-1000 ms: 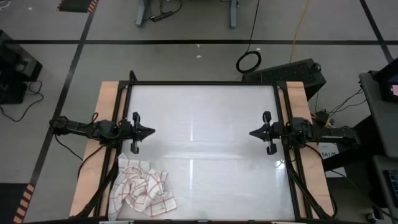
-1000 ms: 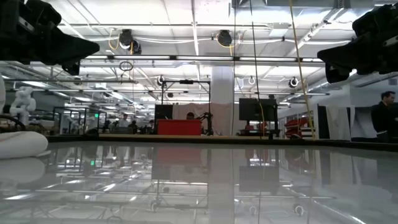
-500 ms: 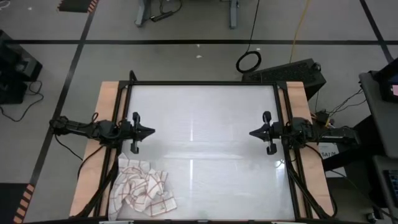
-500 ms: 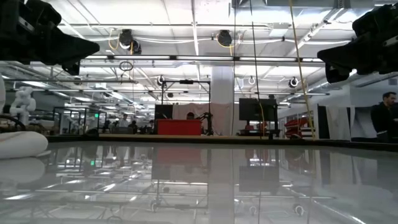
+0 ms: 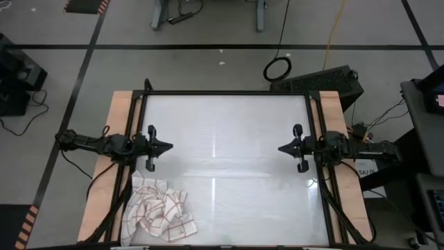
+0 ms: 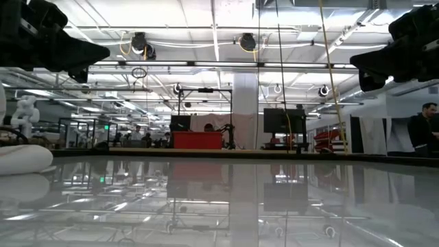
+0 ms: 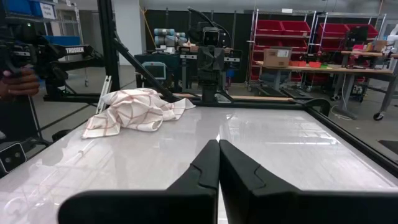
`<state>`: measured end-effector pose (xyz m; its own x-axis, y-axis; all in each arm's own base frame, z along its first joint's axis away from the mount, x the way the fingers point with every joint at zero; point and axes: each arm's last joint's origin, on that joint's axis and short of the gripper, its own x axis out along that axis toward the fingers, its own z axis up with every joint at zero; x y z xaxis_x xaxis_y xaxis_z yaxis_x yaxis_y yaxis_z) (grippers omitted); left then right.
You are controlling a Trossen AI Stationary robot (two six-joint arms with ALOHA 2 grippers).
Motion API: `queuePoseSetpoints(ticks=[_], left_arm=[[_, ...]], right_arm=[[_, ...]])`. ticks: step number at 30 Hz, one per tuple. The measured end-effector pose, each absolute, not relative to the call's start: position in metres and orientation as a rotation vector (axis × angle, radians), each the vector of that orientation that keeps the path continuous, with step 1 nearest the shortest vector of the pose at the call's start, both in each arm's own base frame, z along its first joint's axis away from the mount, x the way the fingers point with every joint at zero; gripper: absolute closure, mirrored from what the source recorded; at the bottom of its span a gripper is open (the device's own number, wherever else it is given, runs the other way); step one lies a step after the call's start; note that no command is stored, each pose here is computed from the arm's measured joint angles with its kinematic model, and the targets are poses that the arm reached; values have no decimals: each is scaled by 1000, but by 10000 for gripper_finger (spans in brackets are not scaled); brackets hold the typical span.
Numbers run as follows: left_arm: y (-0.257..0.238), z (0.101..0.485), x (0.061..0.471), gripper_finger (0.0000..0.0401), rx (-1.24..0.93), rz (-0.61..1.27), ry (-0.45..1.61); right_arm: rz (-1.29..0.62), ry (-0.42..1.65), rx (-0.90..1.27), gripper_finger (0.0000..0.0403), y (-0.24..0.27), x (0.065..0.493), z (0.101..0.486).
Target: Roll towel
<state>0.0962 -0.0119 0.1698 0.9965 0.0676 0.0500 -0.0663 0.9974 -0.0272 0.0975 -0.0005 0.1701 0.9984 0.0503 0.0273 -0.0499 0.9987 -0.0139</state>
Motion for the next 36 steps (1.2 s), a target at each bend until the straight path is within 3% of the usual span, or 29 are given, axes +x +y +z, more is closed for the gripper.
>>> queuePoseSetpoints(ticks=[7, 14, 23, 36], left_arm=[[-12, 173, 96, 396, -12, 45, -62], [-12, 205, 88, 399, -36, 15, -150], [-6, 291, 60, 400, -29, 16, -185], [-7, 419, 64, 401, 87, 11, 13]], right_arm=[[51, -27, 61, 403, -1, 98, 170], [54, -28, 195, 403, -1, 97, 171], [60, -12, 197, 403, 0, 98, 169], [49, 37, 201, 403, -1, 101, 165]])
